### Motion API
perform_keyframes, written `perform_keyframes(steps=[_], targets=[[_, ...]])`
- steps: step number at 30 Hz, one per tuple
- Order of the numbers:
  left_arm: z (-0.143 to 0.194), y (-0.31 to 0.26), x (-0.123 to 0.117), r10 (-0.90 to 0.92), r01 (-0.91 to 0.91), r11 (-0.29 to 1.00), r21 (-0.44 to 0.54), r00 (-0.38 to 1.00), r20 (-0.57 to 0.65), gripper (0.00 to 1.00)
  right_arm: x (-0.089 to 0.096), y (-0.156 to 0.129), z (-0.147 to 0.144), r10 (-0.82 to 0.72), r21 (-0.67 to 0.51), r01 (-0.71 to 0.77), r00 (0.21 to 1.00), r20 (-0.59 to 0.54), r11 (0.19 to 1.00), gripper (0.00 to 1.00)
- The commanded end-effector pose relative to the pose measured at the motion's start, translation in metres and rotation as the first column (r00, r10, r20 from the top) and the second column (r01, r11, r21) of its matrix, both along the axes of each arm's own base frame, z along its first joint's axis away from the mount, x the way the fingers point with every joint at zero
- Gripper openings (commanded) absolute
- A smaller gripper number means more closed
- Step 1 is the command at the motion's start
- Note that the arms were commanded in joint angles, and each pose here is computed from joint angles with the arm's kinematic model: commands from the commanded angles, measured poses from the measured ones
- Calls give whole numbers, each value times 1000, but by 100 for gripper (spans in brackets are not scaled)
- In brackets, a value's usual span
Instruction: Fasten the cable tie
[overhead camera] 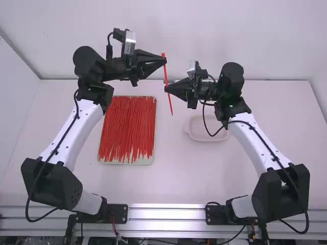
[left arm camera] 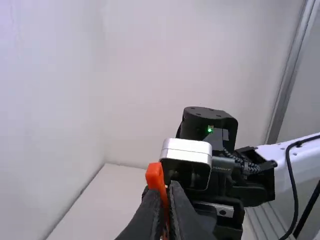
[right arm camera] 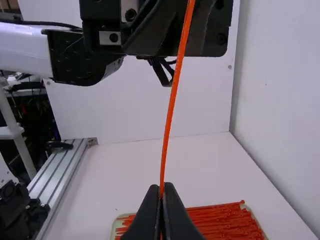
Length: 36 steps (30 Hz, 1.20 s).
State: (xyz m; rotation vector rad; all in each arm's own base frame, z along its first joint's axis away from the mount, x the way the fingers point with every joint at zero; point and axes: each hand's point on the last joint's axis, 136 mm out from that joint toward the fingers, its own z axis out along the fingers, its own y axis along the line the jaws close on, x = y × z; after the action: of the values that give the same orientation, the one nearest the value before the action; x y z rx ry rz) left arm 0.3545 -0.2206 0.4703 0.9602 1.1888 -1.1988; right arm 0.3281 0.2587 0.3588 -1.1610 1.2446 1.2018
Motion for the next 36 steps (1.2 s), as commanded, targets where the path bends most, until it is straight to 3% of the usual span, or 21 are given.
perform_keyframes(steps=[1,10,11,12,14,15,16,23,32,36], targets=[[12,2,1,21,-21,1000,-17,1000,20,2,3,0,9,-2,7,2,1000,21,1000,0],[7,2,6,32,-33,999,-11,999,-25,2,5,0,9,-18,7,17,1000,20,1000,2],[6,2,6,30,-31,999,-9,999,-29,2,5,0,8,-18,7,17,1000,18,1000,15],[6,3,6,31,-31,999,-9,999,-30,2,5,0,8,-18,7,18,1000,18,1000,20],[5,7,9,46,-47,999,-9,998,-42,2,6,0,8,-18,6,18,1000,14,1000,45],[5,8,10,49,-49,999,-9,998,-43,2,6,-1,7,-19,5,19,1000,11,1000,49],[5,13,13,64,-65,998,-9,997,-46,2,7,-1,7,-24,5,24,1000,10,1000,99],[-3,32,35,160,-161,987,-2,980,-121,2,7,-7,6,-14,1,14,1000,1,1000,99],[-33,59,84,420,-423,905,49,868,-266,2,6,-8,-12,-12,-40,11,999,-33,999,99],[-35,58,83,413,-415,908,54,870,-271,2,9,-12,-22,-37,-61,31,994,-104,998,99]])
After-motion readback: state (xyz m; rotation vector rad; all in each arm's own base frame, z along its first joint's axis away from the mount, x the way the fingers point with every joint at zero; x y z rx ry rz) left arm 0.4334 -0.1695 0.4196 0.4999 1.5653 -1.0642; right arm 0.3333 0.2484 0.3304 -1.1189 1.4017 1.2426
